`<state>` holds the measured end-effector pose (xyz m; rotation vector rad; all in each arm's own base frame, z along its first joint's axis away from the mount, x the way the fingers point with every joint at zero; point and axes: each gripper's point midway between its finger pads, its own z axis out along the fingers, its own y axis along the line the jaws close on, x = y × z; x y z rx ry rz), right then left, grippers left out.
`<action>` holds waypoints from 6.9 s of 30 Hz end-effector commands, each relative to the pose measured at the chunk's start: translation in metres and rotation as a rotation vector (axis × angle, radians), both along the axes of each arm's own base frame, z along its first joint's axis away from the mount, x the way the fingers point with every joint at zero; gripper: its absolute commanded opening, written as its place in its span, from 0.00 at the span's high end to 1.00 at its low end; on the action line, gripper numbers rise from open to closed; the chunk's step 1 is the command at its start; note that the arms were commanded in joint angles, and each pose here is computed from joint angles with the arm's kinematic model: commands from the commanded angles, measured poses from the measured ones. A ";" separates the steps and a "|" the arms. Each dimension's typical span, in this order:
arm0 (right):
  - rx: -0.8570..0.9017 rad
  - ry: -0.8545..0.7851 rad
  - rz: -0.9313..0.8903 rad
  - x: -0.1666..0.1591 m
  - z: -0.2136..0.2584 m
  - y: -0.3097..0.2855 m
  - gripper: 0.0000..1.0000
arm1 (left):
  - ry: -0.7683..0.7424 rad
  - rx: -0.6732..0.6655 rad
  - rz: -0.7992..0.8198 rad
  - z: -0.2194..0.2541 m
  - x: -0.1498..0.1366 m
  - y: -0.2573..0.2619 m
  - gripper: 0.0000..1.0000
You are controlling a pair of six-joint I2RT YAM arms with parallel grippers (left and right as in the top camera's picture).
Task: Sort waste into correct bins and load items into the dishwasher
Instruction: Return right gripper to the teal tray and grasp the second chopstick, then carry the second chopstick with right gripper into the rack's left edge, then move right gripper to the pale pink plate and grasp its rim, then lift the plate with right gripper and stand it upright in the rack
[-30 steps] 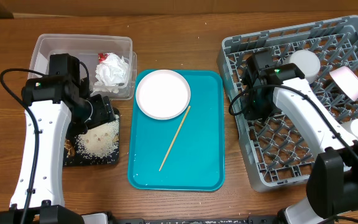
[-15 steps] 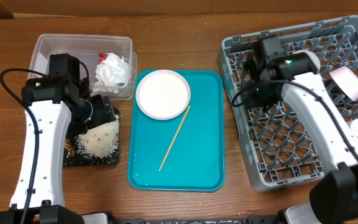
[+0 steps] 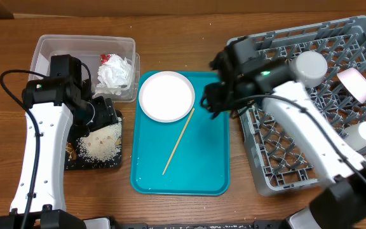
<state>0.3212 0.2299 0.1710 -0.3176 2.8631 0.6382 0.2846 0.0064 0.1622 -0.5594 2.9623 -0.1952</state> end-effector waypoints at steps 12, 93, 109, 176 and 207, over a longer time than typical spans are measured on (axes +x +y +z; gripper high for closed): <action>-0.228 0.186 -0.166 -0.022 -0.107 0.054 0.44 | -0.005 -0.002 -0.007 0.000 0.001 -0.001 0.23; -0.350 0.024 -0.078 0.007 -0.006 -0.078 0.96 | -0.006 -0.002 -0.006 0.000 0.002 -0.001 0.21; -0.398 0.112 -0.004 -0.004 -0.034 -0.163 0.96 | -0.006 -0.003 -0.007 0.000 0.001 -0.001 0.21; -0.365 0.183 -0.208 0.048 -0.176 -0.032 0.96 | -0.009 -0.006 0.000 0.000 0.002 -0.002 0.17; -0.889 -0.633 -0.626 0.104 0.114 -0.242 0.96 | -0.014 -0.006 0.000 0.001 0.004 -0.001 0.17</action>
